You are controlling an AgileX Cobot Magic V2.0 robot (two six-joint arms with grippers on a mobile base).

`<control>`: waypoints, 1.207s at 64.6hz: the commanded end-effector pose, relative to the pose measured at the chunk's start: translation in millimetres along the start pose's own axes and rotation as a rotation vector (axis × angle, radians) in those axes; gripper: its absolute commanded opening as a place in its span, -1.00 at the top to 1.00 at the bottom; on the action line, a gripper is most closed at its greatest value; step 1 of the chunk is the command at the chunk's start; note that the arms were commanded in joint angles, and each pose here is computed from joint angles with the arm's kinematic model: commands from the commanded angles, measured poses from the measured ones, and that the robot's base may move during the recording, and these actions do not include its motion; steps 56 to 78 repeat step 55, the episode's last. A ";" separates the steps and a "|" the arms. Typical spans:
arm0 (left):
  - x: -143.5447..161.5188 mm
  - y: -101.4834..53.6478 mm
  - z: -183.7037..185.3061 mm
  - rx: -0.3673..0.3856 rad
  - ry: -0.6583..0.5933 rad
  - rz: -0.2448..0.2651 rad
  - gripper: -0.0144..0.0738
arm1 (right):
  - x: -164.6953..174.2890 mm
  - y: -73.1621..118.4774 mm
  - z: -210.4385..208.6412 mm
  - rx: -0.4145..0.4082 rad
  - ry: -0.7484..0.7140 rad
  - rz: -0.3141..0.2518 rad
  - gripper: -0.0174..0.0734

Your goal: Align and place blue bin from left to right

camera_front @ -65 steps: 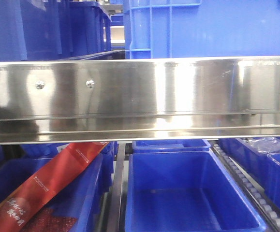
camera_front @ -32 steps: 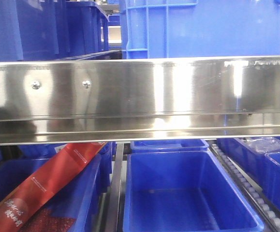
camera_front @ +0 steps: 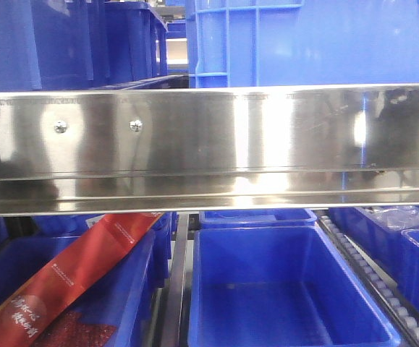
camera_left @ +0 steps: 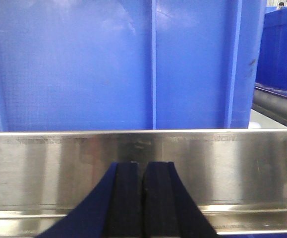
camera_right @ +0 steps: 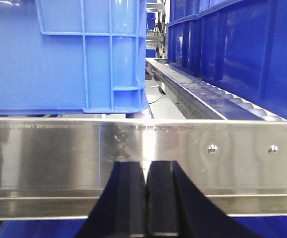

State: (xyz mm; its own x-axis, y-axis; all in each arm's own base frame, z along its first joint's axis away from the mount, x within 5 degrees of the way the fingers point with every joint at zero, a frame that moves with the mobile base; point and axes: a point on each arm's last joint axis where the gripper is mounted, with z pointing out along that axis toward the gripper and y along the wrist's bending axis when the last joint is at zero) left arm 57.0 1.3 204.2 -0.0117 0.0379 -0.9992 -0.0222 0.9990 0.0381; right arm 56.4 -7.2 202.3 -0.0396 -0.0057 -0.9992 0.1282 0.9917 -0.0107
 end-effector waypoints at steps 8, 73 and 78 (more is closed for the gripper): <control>-1.8 0.2 -0.5 -0.004 -0.018 0.005 0.92 | -1.4 -0.1 -0.5 0.002 -0.022 0.006 0.97; -1.8 0.2 -0.5 -0.004 -0.018 0.005 0.92 | -1.4 -0.1 -0.5 0.002 -0.022 0.006 0.97; -1.8 0.2 -0.5 -0.004 -0.018 0.005 0.92 | -1.4 -0.1 -0.5 0.002 -0.022 0.006 0.97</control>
